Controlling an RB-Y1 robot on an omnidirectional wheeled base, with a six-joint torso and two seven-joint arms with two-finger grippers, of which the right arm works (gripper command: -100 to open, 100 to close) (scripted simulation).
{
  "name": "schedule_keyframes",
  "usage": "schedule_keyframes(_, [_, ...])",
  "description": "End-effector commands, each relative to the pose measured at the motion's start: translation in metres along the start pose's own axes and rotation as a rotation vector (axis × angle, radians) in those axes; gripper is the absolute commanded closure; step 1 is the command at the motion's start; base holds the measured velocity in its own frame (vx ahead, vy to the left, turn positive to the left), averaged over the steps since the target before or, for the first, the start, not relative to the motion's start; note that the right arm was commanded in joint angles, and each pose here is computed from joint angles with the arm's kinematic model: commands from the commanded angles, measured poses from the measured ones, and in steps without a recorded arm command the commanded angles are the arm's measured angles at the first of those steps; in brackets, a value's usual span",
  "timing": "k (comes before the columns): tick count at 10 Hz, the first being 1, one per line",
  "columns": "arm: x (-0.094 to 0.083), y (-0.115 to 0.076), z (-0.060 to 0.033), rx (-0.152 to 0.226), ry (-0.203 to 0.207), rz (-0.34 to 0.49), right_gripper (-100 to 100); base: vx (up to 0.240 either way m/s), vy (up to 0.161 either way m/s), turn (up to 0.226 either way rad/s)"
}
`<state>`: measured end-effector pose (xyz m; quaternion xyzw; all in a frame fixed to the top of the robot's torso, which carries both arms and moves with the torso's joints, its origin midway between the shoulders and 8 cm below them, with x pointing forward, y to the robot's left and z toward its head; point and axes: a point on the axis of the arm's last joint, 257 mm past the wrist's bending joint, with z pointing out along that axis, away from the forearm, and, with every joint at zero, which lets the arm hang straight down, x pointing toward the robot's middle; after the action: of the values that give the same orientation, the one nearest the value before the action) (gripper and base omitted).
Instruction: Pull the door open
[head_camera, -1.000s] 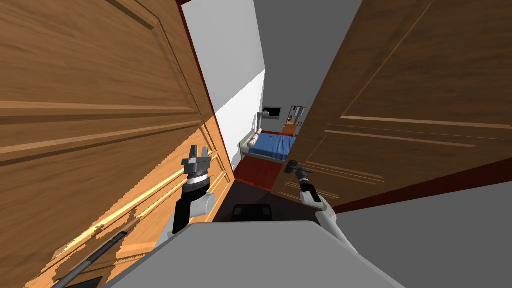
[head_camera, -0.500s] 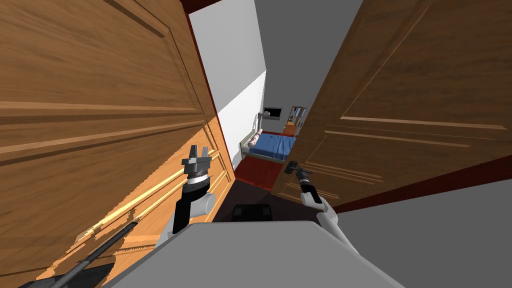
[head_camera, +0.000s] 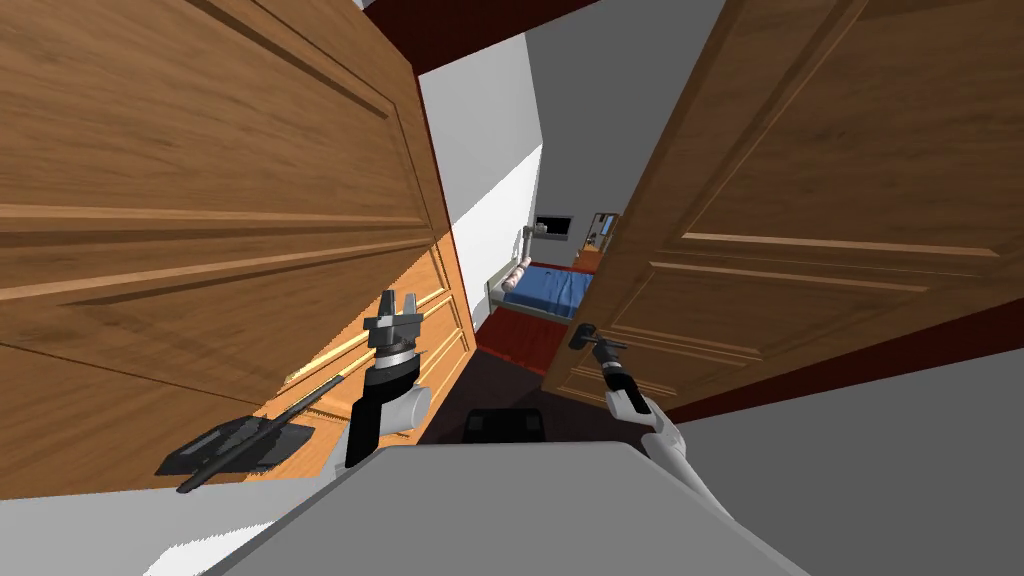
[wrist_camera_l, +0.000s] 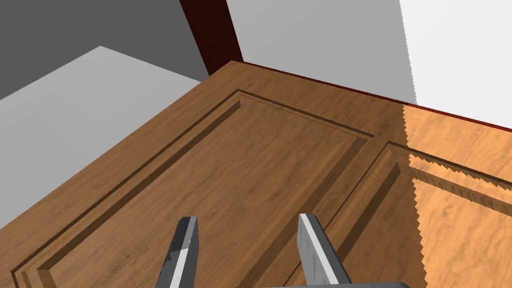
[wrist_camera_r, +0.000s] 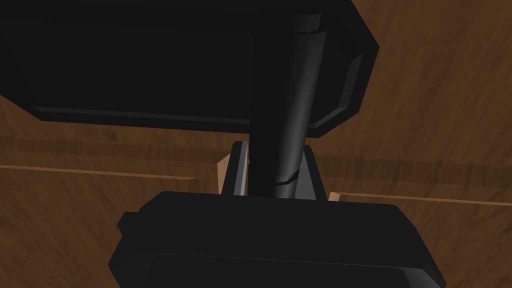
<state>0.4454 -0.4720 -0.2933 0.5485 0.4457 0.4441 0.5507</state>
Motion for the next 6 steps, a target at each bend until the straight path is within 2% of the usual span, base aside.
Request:
schedule_keyframes(1, [0.001, 0.001, -0.0062, -0.001, 0.023, 0.001, 100, -0.248, -0.084, 0.184])
schedule_keyframes(4, [0.003, 0.001, -0.0146, 0.001, 0.054, 0.004, 100, -0.244, -0.06, 0.139])
schedule_keyframes(5, [0.005, -0.001, -0.0121, 0.002, 0.05, 0.004, 100, -0.103, -0.016, 0.033])
schedule_keyframes(6, [0.005, -0.003, -0.0196, 0.005, 0.068, 0.005, 100, -0.168, -0.021, 0.137])
